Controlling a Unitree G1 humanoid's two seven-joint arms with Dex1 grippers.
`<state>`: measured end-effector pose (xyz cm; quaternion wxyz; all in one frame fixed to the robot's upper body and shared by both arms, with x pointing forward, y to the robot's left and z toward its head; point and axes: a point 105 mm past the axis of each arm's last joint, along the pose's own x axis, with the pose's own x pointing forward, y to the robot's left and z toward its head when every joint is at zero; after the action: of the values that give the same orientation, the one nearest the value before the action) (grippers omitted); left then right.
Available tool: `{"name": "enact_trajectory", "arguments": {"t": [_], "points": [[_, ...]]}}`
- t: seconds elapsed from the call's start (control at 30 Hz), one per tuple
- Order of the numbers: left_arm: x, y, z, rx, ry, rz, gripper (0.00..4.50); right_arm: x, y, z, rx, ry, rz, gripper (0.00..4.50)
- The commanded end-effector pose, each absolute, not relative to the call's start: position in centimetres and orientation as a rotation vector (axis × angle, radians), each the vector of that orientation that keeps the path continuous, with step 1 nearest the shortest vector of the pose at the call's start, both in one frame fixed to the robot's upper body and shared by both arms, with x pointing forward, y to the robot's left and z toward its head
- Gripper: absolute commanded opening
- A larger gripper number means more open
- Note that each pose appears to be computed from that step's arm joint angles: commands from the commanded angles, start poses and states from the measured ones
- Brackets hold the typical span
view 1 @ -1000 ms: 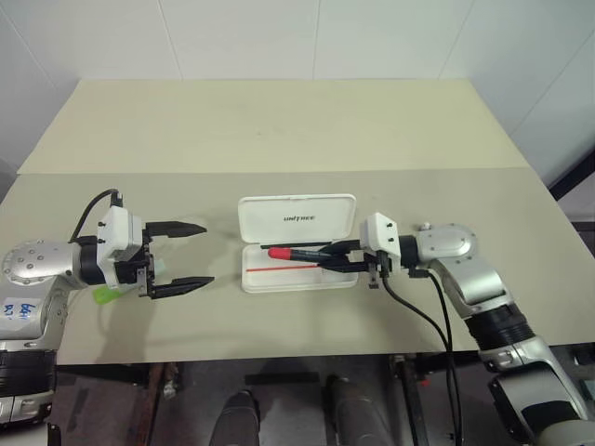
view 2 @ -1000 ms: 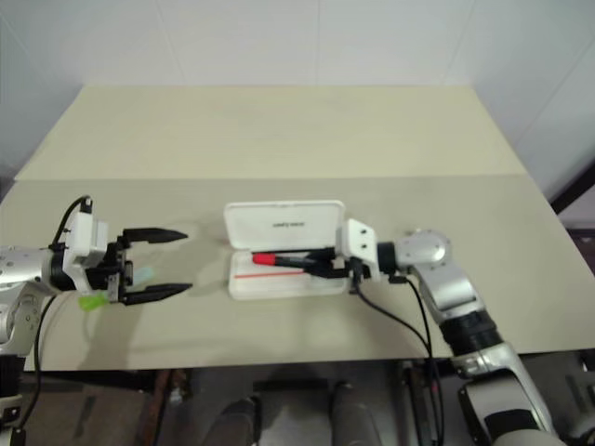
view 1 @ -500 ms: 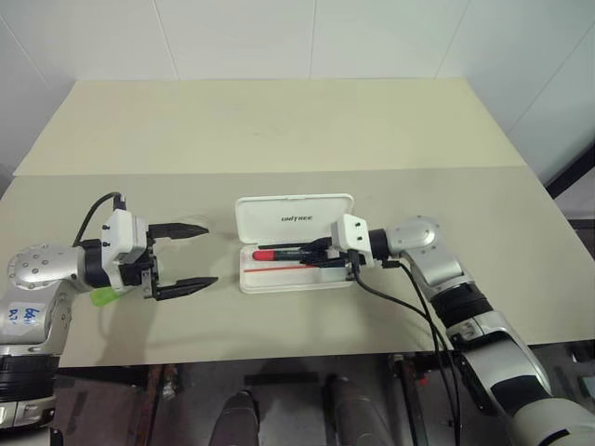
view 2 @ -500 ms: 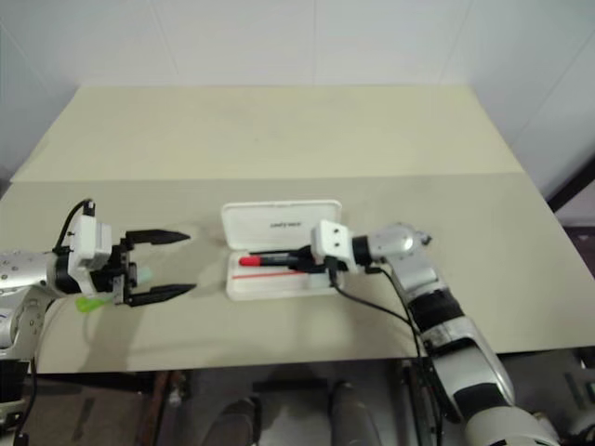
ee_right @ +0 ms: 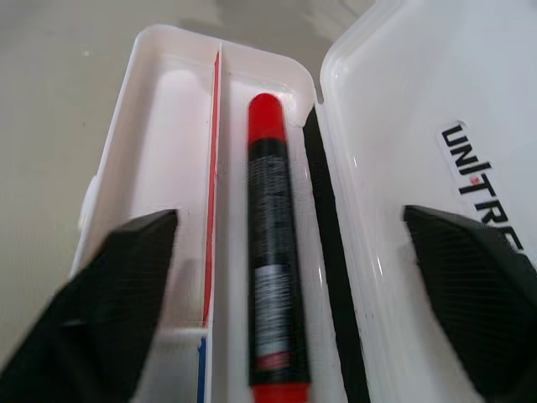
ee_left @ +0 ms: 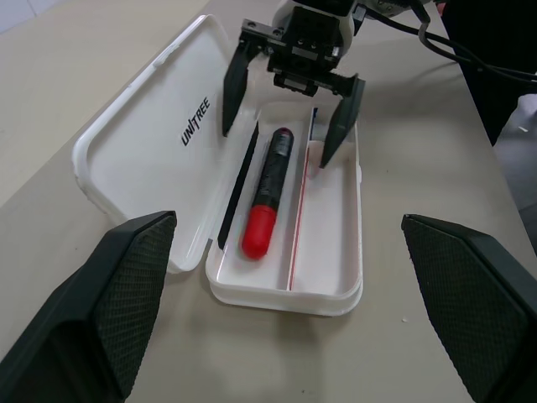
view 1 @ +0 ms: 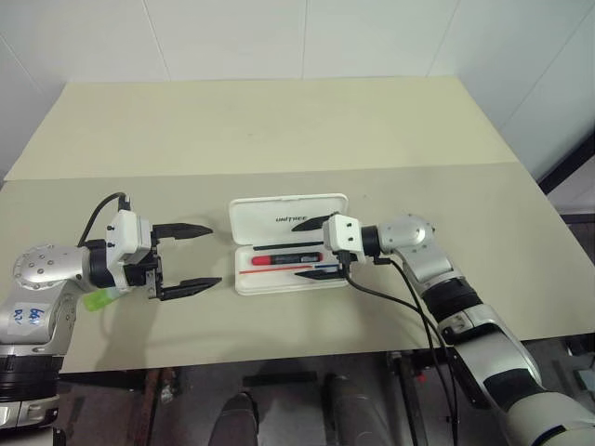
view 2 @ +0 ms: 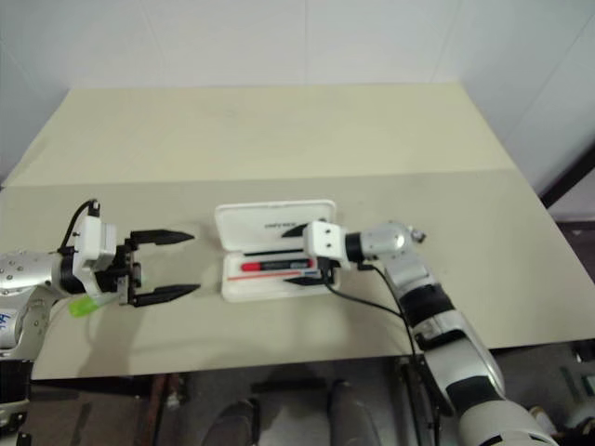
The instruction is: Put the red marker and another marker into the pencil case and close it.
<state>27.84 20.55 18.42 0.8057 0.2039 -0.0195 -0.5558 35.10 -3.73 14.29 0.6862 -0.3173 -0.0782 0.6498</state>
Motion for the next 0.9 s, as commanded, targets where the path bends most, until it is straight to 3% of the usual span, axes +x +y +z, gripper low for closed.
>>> {"name": "enact_trajectory", "arguments": {"t": [0.03, 0.3, 0.43, 0.57, 0.9], "points": [[28.0, 20.2, 19.2, 0.462, -0.077, -1.196, 4.50, 34.5, -2.9, 17.7, -0.678, -0.302, 1.460, 4.48], [28.2, 20.3, 19.1, 0.466, -0.082, -1.194, 4.50, 31.8, -2.7, 21.6, -0.481, -0.371, 1.473, 4.48], [27.7, 21.4, 18.9, 0.470, -0.064, -1.138, 4.50, 29.8, -4.8, 23.7, -0.392, -0.407, 1.396, 4.48], [27.1, 23.2, 18.7, 0.464, -0.034, -1.061, 4.50, 28.5, -6.4, 23.9, -0.372, -0.371, 1.359, 4.48], [26.2, 32.1, 17.9, 0.475, 0.084, -0.736, 4.50, 28.9, -9.9, 23.9, -0.359, -0.308, 1.180, 4.48]]}}
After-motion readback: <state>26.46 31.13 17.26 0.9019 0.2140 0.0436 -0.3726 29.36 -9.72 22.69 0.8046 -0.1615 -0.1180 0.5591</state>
